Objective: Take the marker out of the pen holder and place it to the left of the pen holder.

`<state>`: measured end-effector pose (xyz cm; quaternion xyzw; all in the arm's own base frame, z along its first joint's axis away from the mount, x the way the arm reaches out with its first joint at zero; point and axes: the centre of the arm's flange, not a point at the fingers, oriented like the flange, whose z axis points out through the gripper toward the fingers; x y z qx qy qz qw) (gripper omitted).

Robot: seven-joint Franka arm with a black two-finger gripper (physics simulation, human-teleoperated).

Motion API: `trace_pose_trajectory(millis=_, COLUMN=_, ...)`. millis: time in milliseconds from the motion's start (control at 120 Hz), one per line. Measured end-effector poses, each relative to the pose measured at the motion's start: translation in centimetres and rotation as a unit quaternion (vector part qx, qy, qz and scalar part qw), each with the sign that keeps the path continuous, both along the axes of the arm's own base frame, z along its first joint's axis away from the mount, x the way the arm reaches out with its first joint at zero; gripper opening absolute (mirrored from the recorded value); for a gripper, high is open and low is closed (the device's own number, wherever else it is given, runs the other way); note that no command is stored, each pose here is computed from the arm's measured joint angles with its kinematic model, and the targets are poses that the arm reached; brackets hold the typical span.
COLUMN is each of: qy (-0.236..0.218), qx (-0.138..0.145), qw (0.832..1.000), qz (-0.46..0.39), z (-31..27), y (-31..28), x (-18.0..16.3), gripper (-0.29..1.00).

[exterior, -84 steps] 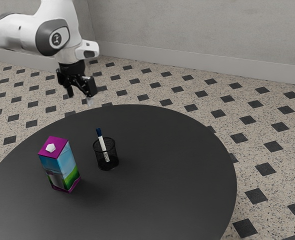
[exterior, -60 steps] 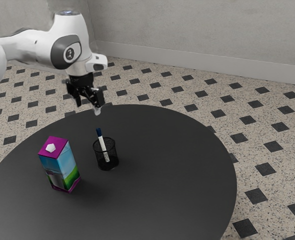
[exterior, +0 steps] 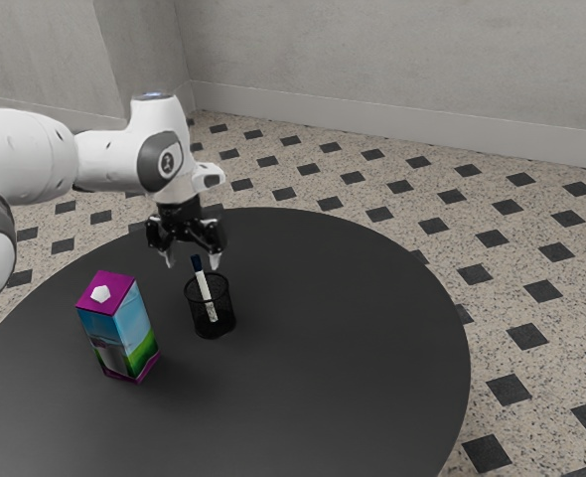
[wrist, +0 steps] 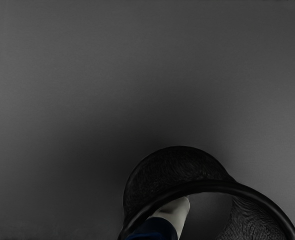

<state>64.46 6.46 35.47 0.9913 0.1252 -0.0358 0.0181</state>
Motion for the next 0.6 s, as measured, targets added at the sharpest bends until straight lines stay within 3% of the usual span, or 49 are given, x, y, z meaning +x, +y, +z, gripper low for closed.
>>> trace_pose_trajectory(millis=333, qy=0.001, qx=-0.010, qw=0.995, qz=0.097, z=-0.8, y=1.2, x=2.2, gripper=0.70)
trace_pose_trajectory(millis=600, qy=0.000, qx=-0.026, qw=0.997, qz=0.077, z=-0.8, y=0.9, x=1.9, gripper=0.70)
